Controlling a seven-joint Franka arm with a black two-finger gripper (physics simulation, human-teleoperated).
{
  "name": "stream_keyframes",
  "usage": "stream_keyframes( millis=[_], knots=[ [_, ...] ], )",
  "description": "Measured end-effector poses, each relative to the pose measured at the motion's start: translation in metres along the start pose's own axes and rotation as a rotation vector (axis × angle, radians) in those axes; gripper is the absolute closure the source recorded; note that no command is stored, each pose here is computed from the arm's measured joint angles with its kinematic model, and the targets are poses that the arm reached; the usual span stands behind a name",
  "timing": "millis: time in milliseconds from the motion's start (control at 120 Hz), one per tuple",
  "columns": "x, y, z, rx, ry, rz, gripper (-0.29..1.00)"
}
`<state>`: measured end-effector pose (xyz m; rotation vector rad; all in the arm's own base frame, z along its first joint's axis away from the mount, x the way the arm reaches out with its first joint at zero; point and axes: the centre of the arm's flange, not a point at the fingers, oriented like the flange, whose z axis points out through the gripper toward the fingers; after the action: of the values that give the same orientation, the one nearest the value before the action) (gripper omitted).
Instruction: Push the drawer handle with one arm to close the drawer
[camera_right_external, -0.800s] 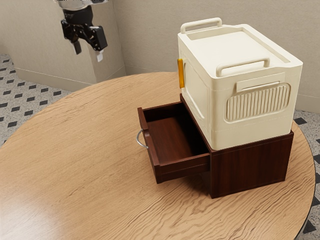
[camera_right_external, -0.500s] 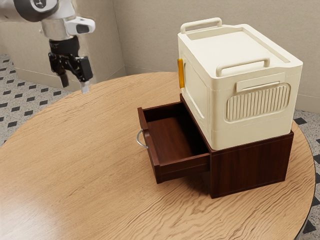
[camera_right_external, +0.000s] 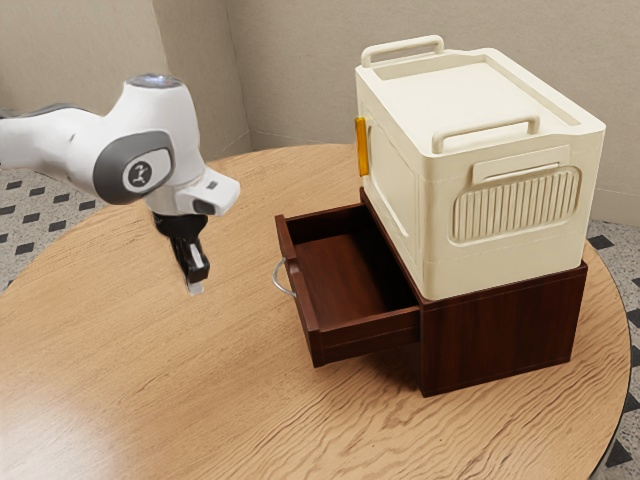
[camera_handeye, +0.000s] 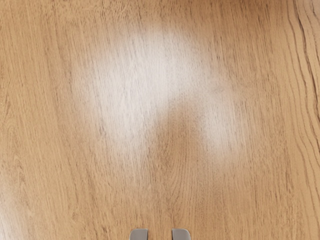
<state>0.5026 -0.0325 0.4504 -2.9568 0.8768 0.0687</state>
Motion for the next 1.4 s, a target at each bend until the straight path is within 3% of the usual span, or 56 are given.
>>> stream_keyframes(
  millis=[408, 1400],
  knots=[
    [0.052, -0.015, 0.049, 0.066, 0.095, 0.263, 0.78],
    [0.164, 0.015, 0.051, 0.001, 0.263, 0.511, 0.79]
  ],
)
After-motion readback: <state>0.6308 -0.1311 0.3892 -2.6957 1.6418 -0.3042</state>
